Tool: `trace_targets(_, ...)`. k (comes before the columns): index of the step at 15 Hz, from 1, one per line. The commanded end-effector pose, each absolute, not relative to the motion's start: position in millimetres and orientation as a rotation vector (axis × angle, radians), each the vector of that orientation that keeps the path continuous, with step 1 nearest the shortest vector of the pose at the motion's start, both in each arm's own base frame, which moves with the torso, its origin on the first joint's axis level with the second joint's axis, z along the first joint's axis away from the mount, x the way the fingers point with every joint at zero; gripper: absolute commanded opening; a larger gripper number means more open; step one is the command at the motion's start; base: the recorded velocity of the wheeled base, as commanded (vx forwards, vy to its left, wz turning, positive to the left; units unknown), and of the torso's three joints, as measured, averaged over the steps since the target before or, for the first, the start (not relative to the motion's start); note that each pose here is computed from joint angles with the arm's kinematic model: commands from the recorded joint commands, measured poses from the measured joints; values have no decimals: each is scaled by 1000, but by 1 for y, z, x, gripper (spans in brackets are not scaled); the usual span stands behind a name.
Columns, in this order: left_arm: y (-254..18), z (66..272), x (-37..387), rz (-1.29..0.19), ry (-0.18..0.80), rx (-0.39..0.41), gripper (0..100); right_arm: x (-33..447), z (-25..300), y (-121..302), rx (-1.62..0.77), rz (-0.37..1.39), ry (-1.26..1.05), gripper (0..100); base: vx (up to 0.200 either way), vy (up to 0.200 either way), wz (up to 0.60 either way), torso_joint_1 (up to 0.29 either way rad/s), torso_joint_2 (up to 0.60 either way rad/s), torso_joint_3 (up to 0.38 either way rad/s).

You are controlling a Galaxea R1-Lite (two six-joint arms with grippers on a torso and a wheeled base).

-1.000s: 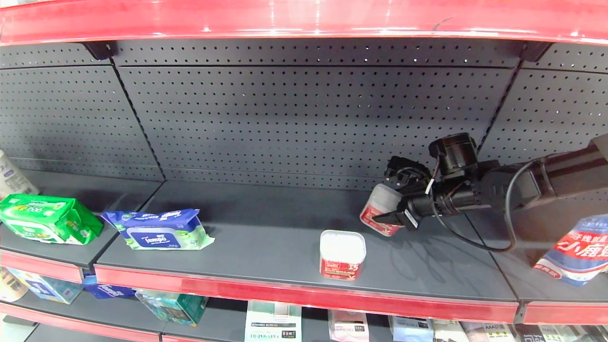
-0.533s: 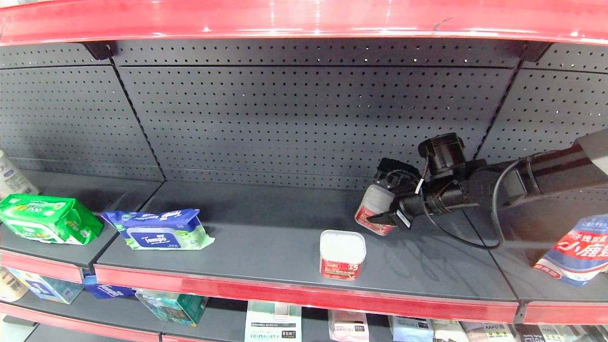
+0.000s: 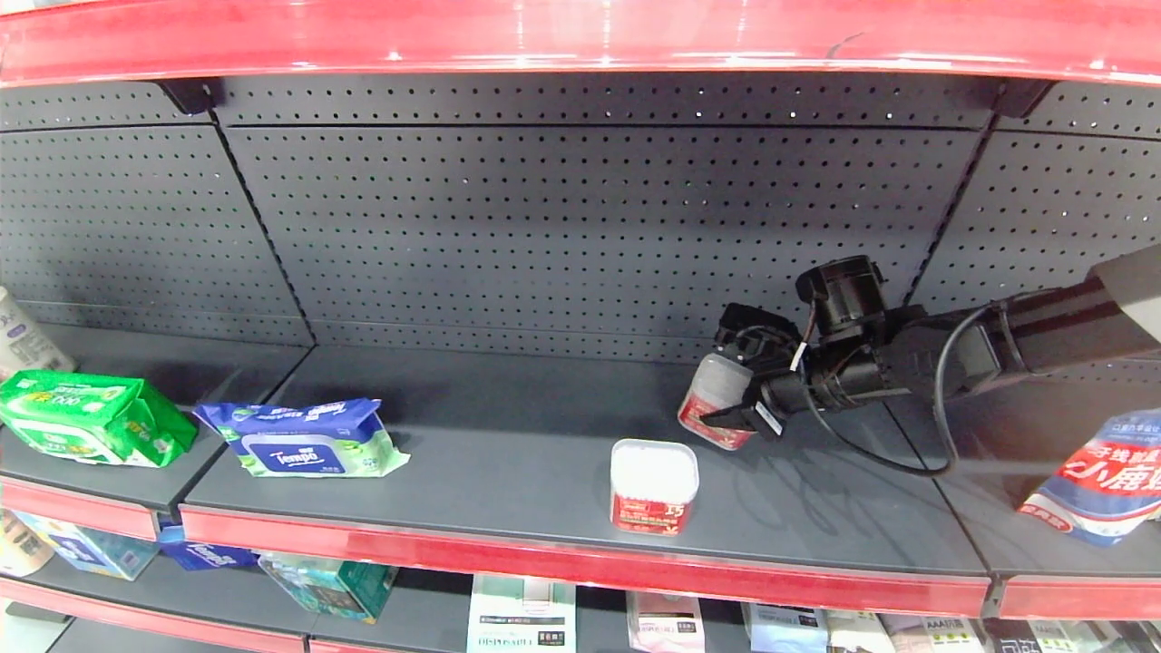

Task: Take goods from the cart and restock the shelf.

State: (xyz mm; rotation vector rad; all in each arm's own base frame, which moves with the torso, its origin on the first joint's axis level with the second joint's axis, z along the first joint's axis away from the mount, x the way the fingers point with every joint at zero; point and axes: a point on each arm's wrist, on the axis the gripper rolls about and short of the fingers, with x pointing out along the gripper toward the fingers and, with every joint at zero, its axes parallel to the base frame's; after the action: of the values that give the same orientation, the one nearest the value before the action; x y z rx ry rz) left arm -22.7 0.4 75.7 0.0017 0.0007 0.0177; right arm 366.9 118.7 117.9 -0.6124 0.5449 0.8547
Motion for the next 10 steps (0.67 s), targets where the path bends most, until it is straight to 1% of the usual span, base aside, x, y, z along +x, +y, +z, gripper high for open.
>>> trace_targets(1, 0, 76, -23, 18, 0, 2, 100, 366, 118, 122, -617, 860, 542, 0, 0, 0, 0, 0, 0, 0)
trace_targets(10, 0, 76, -23, 18, 0, 2, 100, 367, 109, 126, -621, 870, 566, 0, 0, 0, 0, 0, 0, 0)
